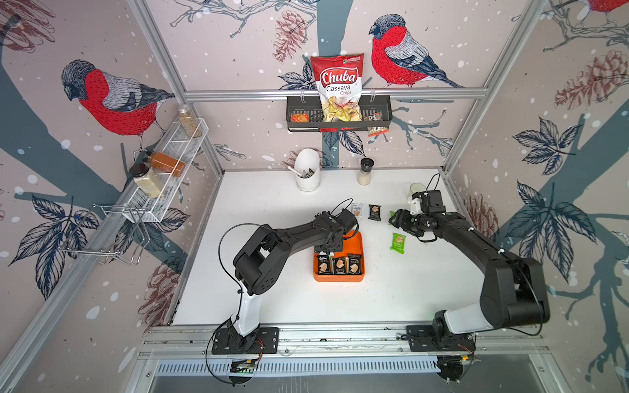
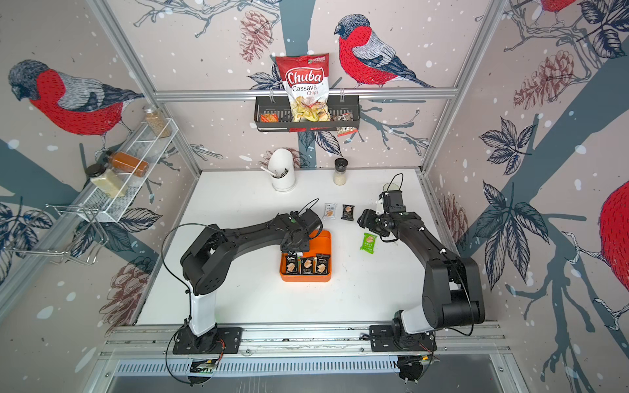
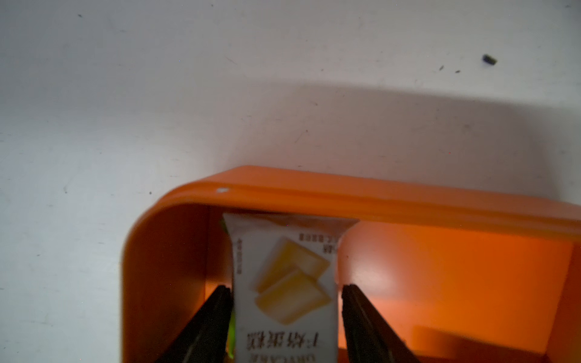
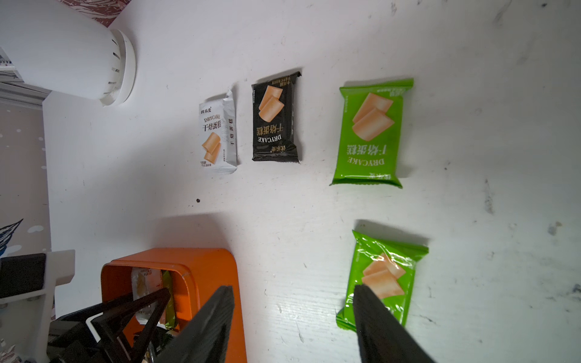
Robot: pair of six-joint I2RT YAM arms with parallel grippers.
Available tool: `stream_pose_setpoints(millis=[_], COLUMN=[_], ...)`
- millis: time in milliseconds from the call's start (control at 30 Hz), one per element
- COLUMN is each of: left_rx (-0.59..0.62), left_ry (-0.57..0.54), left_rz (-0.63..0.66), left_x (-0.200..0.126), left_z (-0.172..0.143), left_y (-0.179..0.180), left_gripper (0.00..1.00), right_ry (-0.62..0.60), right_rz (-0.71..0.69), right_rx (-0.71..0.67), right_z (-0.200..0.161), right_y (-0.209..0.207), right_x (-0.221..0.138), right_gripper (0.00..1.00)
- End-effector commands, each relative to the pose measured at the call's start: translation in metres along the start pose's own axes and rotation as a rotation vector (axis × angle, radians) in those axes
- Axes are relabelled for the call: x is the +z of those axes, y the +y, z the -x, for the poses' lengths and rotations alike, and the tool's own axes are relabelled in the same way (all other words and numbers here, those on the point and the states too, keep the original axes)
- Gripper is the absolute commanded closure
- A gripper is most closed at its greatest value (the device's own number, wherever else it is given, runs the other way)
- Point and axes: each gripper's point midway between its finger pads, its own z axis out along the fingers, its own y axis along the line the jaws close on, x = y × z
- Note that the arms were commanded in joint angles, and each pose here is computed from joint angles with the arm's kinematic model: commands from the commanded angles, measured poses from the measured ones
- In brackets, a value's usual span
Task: Take the cookies out of the storage box
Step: Pick up the cookie from the storage box.
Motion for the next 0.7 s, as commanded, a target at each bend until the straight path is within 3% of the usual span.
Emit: stream_pose_setpoints(millis=[0,433,667], left_rx=[0.009,0.003,0.019], left_ry=[-0.008,-0.029,-0.041], left_rz=[-0.026,-0.049,-0.095], left_x=[0.0,-0.015,-0.033], left_z=[0.003,0.007,0.009], left_y=[-0.005,-0.005,-0.01], left_gripper=[0.44,0.63,0.62], right_ry=[-0.009,-0.022,0.01], right_rz=[-0.016,-0.014,-0.008], right_rx=[-0.017,-0.014,-0.031], right_z=[0.0,0.001,-0.012], right_y=[-0.003,-0.002,0.012], right_x=[-0.003,-0.008,-0.006], right_gripper=[0.34,0.35,0.35])
